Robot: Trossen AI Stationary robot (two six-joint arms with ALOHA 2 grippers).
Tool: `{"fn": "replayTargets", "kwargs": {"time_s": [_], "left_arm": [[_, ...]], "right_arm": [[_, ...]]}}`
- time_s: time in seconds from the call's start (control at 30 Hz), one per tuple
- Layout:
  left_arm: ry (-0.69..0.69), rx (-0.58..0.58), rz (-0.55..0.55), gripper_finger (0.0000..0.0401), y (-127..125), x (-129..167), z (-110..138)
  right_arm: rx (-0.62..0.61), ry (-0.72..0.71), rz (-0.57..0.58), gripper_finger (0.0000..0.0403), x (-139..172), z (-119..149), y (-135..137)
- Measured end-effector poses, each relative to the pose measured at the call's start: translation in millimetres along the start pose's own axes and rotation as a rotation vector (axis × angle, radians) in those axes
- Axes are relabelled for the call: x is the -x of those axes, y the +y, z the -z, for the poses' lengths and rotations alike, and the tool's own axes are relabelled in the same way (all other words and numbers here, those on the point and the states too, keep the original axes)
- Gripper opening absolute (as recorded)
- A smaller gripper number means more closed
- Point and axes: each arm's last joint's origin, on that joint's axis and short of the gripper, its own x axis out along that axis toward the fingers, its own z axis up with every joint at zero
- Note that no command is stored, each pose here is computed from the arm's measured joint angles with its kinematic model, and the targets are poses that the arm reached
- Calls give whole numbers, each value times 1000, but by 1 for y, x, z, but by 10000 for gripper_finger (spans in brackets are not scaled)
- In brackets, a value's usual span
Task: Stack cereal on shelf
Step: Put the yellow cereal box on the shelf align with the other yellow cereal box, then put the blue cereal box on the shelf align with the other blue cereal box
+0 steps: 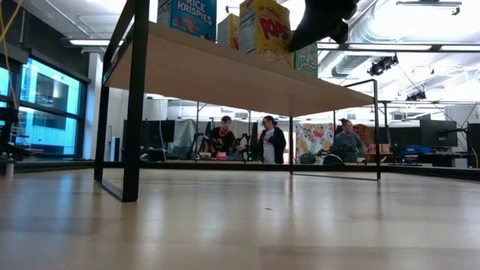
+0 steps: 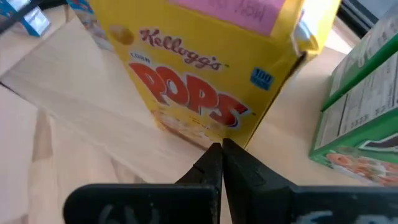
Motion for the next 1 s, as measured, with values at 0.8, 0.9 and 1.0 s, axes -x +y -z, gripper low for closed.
{"fn": "replayTargets", "kwargs": {"time_s": [0.8,0.9,1.0], "left_arm": [[-12,-18,22,1,5,8,-4],[-3,-30,20,1,5,8,-3],[0,-32,20,1,5,8,-2]], "right_arm": [[92,-197,-19,0,86,-16,-34],[82,-149,-79,0,90,-6,-41],[30,-187,-105,0,94,5,-48]]}}
